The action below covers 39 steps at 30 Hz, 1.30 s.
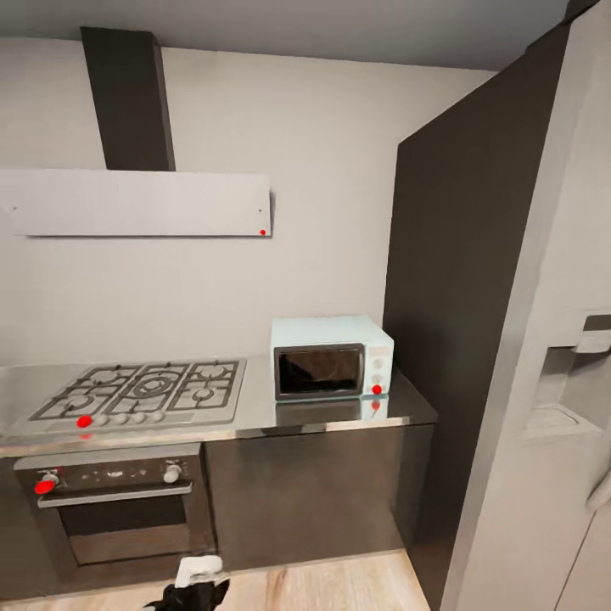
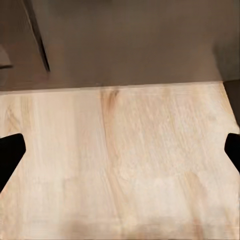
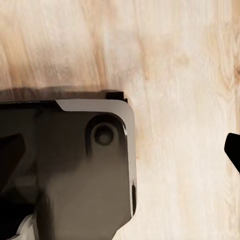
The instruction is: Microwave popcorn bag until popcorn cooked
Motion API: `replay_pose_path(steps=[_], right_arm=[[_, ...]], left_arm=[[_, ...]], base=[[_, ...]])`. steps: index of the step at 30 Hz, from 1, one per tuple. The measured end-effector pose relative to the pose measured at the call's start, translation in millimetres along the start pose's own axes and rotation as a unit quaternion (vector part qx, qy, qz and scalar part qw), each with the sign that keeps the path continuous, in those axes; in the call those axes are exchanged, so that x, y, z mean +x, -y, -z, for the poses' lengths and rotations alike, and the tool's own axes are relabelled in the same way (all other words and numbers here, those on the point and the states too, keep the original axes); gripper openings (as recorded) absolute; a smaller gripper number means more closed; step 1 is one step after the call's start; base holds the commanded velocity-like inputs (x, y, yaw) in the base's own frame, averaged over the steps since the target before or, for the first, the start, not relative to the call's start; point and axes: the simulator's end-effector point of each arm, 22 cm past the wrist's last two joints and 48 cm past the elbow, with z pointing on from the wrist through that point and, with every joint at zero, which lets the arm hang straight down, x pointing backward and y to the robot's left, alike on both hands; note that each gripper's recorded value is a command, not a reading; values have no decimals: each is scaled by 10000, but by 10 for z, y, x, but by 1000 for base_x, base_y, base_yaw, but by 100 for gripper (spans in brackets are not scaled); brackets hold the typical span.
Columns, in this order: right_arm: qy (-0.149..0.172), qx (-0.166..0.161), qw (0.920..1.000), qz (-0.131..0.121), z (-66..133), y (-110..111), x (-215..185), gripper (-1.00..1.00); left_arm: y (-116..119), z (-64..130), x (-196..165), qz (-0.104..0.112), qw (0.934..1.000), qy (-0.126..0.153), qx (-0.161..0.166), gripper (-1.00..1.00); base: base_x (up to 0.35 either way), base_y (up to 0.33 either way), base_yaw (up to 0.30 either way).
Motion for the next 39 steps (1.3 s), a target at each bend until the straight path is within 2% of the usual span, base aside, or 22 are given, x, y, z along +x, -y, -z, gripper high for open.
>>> replay_pose_path(steps=[1,3,4,7,8,10,13,15,17,18,19,22,24,27,34,39], right_arm=[[3,-1,10000,-4,0,-1,-1,100],[5,-1,10000,-6,0,-1,-3,100],[10,3,10000,-6,0,2,-6,100],[14,4,10000,-6,0,4,-8,100],[17,5,10000,-6,0,4,-11,100],[17,5,10000,-7,0,4,-10,100],[26,12,10000,-23,1,10,-17,100],[62,24,10000,-31,1,24,-37,100],[210,55,9998,-20,4,52,-113,100],[336,84,9994,-6,9,80,-178,100],[608,139,9981,28,24,130,-316,100],[997,191,9948,84,55,178,-499,100],[1385,308,9898,143,108,279,-705,100],[1768,484,9828,218,187,439,-935,100],[2166,741,9729,310,305,655,-1285,100],[2638,800,9608,300,464,675,-2000,100]], left_arm=[[-21,34,328,58,9994,-330,-18,100],[-34,70,544,113,9983,-566,-30,100],[-47,135,856,157,9960,-884,-51,100],[-109,288,1403,257,9886,-1475,-183,100],[-213,505,1965,344,9747,-2164,-440,100],[-341,876,2682,379,9541,-2888,-696,100],[-419,1210,3209,400,9384,-3333,-823,100],[-413,1339,3402,410,9327,-3483,-839,100],[-401,1397,3489,416,9301,-3550,-839,100],[-398,1408,3508,416,9299,-3557,-840,100],[-397,1415,3521,411,9302,-3551,-840,100],[-376,1415,3530,409,9304,-3548,-827,100],[-362,1414,3533,411,9305,-3548,-819,100],[-345,1411,3536,413,9305,-3549,-809,100],[-316,1423,3566,421,9291,-3588,-794,100],[-278,1433,3596,430,9277,-3627,-773,100]], base=[[0,0,280],[0,0,280],[0,0,280],[0,0,280],[0,0,280],[0,0,280],[0,0,280],[0,0,279],[0,0,279],[0,0,278],[0,0,260],[0,0,124],[0,0,34],[0,0,13],[0,0,-13],[0,0,-98]])
